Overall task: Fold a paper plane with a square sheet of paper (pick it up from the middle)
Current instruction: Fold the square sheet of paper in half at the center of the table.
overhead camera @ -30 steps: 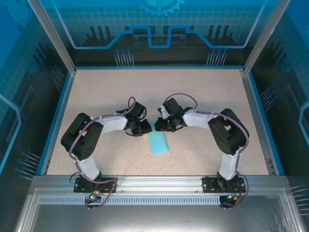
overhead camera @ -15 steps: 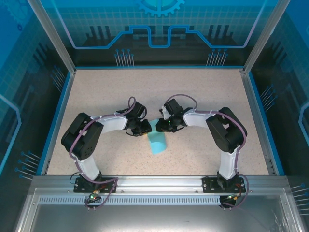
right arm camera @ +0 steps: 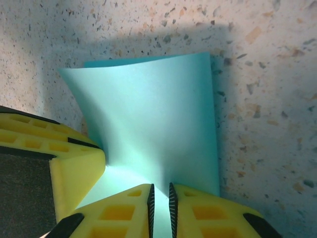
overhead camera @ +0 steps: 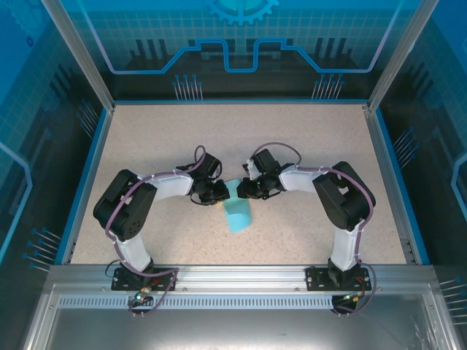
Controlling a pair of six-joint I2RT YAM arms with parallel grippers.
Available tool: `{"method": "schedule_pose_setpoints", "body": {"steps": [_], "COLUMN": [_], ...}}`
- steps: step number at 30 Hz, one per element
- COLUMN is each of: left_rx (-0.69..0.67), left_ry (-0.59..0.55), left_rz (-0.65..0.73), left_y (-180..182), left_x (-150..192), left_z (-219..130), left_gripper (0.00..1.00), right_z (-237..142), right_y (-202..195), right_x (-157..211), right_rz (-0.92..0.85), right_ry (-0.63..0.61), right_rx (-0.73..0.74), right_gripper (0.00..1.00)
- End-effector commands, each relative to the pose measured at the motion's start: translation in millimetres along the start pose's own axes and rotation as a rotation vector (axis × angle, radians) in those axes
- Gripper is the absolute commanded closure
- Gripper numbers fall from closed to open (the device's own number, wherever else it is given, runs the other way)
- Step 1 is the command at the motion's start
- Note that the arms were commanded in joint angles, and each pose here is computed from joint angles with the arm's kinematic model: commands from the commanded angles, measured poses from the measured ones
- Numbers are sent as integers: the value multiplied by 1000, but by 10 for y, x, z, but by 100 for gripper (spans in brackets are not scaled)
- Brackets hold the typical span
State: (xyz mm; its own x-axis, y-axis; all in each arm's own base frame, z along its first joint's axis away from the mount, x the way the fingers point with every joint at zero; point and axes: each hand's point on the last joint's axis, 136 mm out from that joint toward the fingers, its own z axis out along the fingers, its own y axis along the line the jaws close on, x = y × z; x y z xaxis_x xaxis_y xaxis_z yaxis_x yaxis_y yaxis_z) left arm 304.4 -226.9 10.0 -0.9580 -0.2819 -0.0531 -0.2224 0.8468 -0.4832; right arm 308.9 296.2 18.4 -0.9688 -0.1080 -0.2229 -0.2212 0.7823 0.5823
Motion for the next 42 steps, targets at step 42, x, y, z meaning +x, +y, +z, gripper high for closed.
{"method": "schedule_pose_setpoints", "body": {"steps": [42], "left_rx": [-202], "left_ry": [49], "left_rz": [17], "left_y": [526], "left_x": [190], "left_z": [118], "left_gripper": [83], "right_z": [201], "right_y": [-246], "right_x": [-479], "right_rz": [-2], "right_ry": [-34], "right_rx": [58], "right_gripper": [85]}}
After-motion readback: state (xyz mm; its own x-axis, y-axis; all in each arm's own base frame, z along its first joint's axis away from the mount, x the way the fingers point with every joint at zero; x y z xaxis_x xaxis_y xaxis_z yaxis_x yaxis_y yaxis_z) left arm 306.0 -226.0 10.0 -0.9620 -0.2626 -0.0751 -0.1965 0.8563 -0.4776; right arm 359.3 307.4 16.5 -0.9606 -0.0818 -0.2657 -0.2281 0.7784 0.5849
